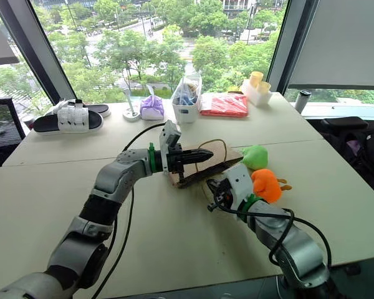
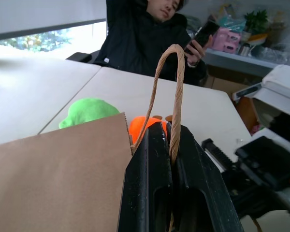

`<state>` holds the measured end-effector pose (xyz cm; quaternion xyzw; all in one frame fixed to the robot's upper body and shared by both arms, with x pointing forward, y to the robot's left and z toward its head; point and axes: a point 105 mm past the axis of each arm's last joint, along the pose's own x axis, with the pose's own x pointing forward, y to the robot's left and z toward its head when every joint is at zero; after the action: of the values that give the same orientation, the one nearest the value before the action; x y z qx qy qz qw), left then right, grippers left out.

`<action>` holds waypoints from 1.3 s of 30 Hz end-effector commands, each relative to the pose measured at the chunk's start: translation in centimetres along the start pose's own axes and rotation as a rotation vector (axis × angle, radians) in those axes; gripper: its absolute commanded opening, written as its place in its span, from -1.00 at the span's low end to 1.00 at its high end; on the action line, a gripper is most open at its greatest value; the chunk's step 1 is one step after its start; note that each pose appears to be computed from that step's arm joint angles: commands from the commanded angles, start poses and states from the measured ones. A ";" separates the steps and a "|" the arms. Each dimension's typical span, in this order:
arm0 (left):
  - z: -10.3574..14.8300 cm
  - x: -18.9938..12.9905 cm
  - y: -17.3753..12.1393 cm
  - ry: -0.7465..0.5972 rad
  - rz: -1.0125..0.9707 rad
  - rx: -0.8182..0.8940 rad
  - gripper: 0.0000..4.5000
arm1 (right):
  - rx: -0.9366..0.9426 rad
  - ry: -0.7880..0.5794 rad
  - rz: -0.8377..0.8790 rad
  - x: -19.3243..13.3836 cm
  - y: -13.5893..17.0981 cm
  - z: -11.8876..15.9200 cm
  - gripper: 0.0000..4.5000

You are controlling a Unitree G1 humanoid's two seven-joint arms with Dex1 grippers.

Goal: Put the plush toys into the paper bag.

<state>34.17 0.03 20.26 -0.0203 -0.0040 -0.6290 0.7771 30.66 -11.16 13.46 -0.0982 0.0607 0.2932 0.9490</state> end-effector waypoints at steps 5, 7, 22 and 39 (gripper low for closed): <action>0.8 -0.6 -1.0 -0.025 0.004 0.000 -0.98 | -0.037 -0.060 -0.025 0.7 -1.1 1.0 -1.00; 1.1 -0.7 -1.1 -0.045 0.007 -0.027 -0.98 | -0.039 -0.046 -0.013 0.8 -1.1 0.7 -1.00; 5.4 -0.7 -1.5 -0.198 0.002 -0.198 -0.98 | -0.098 0.070 0.035 6.1 -1.1 -1.8 -1.00; 8.2 -1.4 -3.6 -0.162 -0.188 -0.050 -0.98 | -0.035 0.087 0.138 7.2 1.2 -3.3 -1.00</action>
<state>31.95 1.53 26.27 -0.1147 -0.0116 -0.6687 0.7345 35.61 -7.55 8.42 -0.1195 0.1093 0.3499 0.9227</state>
